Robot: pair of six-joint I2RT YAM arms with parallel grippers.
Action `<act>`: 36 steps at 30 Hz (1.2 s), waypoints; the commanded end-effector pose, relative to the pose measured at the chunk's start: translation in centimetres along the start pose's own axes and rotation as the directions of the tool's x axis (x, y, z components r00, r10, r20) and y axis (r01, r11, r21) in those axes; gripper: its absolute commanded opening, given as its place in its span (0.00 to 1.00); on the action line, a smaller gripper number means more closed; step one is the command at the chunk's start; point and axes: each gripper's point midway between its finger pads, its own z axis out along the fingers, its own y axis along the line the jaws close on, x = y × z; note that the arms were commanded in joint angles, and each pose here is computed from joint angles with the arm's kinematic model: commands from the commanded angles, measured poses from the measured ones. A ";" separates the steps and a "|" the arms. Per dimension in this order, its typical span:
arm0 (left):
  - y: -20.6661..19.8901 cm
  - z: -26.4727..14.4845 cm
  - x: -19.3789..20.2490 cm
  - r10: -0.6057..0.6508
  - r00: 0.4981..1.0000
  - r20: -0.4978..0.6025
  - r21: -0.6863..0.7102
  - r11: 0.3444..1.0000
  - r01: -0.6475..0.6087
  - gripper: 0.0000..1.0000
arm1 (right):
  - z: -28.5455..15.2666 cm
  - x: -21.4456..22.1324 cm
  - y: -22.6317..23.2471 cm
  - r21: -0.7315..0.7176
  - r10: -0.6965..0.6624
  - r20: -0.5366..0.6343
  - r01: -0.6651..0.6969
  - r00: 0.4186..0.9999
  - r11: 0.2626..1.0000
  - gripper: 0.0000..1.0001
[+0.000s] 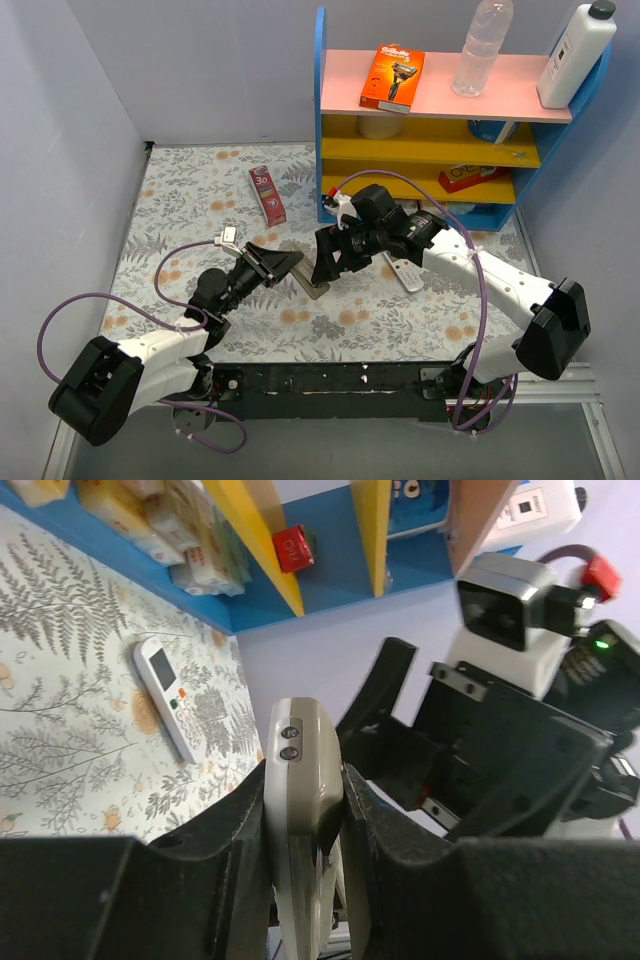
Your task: Load the batteries into the remote control
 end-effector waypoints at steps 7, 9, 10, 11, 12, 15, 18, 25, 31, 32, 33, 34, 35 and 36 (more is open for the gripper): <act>-5.9 -0.3 -0.4 -0.003 1.000 -0.005 0.210 0.978 0.004 0.00 | -0.2 -1.1 3.5 -0.335 0.041 0.093 -0.008 0.995 0.942 0.79; -6.3 -0.3 -0.2 -0.002 1.000 -0.013 0.223 0.975 0.005 0.00 | 0.0 -0.7 3.4 -0.353 0.059 0.080 -0.027 0.995 0.935 0.73; -6.6 -0.3 -0.3 0.000 1.000 -0.009 0.236 0.972 0.002 0.00 | -0.1 -0.6 3.6 -0.369 0.058 0.075 -0.026 0.995 0.929 0.69; -6.9 -0.4 -0.3 0.001 1.000 -0.011 0.246 0.969 0.002 0.00 | 0.0 -0.7 3.5 -0.377 0.058 0.084 -0.022 0.995 0.926 0.65; -7.0 -0.4 -0.3 -0.001 1.000 -0.014 0.252 0.968 0.004 0.00 | 0.1 -0.4 3.5 -0.384 0.068 0.075 -0.034 0.995 0.923 0.58; -7.6 -0.7 -0.2 0.004 1.000 -0.018 0.282 0.959 0.002 0.00 | 0.1 0.0 3.5 -0.413 0.076 0.069 -0.040 0.995 0.910 0.44; -8.1 -0.8 -0.1 0.014 1.000 -0.020 0.307 0.952 -0.007 0.00 | 0.0 0.0 3.6 -0.428 0.075 0.073 -0.037 0.994 0.903 0.24; -7.7 -1.2 0.7 0.083 0.996 -0.041 0.326 0.943 -0.065 0.17 | -0.3 -0.2 3.4 -0.422 0.059 0.090 -0.016 0.994 0.906 0.01; -2.5 -0.8 -0.2 0.200 0.980 0.013 0.084 0.976 -0.201 0.93 | -0.1 0.4 0.8 -0.321 0.050 0.106 -0.013 0.993 0.947 0.01; -1.2 -0.6 -1.2 0.242 0.969 0.054 0.008 0.970 -0.243 0.98 | 0.0 0.5 -0.1 -0.284 0.029 0.114 0.004 0.993 0.959 0.01; 0.2 -0.9 -1.7 0.261 0.964 0.049 -0.087 0.963 -0.256 0.98 | 0.1 0.6 -0.8 -0.247 0.022 0.113 0.006 0.993 0.969 0.01; 1.1 -1.1 -2.2 0.285 0.957 0.057 -0.147 0.951 -0.274 0.98 | 0.4 0.7 -2.1 -0.184 0.021 0.117 0.001 0.993 0.983 0.01; 2.0 -1.3 -2.9 0.303 0.950 0.073 -0.214 0.935 -0.282 0.98 | 0.6 1.5 -3.2 -0.131 0.028 0.083 -0.017 0.996 0.991 0.01; 4.7 -2.4 -4.1 0.332 0.939 0.090 -0.374 0.885 -0.277 0.98 | 0.8 1.1 -5.0 -0.031 -0.006 0.100 0.009 0.995 0.999 0.01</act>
